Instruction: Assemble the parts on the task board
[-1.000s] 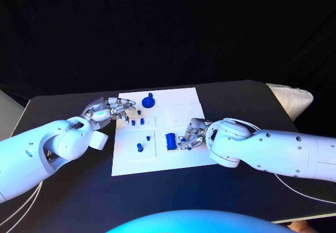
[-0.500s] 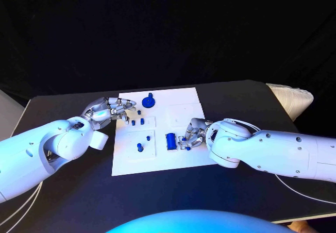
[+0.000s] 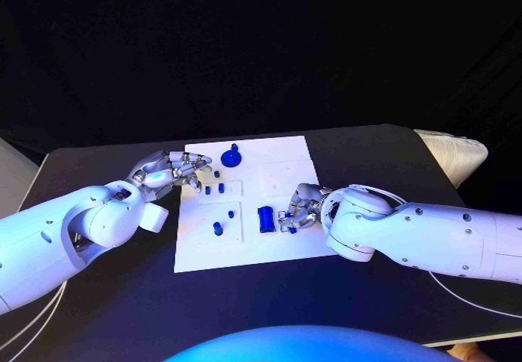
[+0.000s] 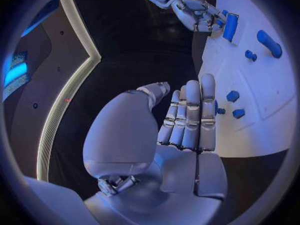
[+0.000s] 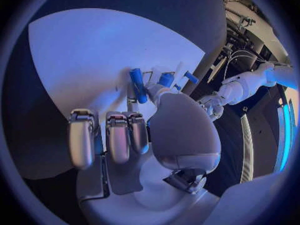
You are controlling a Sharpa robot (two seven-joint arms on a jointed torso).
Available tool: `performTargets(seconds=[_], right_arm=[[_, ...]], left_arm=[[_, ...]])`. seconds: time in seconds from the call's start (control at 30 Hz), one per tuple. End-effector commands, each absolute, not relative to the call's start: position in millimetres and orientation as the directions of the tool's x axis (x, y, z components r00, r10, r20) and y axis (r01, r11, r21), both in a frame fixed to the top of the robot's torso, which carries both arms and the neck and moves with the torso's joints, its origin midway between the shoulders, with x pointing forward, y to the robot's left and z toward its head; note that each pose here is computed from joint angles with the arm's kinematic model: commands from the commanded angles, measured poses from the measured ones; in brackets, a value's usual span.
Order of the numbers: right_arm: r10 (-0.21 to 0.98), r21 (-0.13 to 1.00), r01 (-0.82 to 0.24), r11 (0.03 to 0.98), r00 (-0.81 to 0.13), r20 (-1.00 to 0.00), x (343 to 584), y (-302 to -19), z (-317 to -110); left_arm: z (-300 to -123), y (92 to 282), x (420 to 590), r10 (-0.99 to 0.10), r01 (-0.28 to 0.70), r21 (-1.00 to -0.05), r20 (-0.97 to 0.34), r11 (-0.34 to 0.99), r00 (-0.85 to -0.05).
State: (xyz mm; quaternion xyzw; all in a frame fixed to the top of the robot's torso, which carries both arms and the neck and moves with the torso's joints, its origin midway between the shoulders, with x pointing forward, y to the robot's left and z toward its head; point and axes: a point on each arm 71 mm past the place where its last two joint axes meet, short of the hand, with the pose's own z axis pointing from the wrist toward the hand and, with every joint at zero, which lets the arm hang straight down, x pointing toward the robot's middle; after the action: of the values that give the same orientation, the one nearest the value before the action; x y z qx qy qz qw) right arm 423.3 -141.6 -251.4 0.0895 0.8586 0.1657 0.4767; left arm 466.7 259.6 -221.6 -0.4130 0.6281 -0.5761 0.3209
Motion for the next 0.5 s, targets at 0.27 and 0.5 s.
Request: performTargets(seconds=[0.27, 0.5], right_arm=[[0.305, 0.373, -0.013, 0.928, -0.550, -0.778, 419.7, -143.1, -251.3], [0.303, 0.369, -0.002, 0.929, -0.566, -0.766, 420.6, -144.4, -250.6]], left_arm=[[-221.6, 257.0, 466.0, -0.878, -0.151, -0.989, 0.079, -0.008, -0.472], [-221.9, 256.7, 465.9, -0.876, -0.153, -0.988, 0.078, -0.005, -0.476]])
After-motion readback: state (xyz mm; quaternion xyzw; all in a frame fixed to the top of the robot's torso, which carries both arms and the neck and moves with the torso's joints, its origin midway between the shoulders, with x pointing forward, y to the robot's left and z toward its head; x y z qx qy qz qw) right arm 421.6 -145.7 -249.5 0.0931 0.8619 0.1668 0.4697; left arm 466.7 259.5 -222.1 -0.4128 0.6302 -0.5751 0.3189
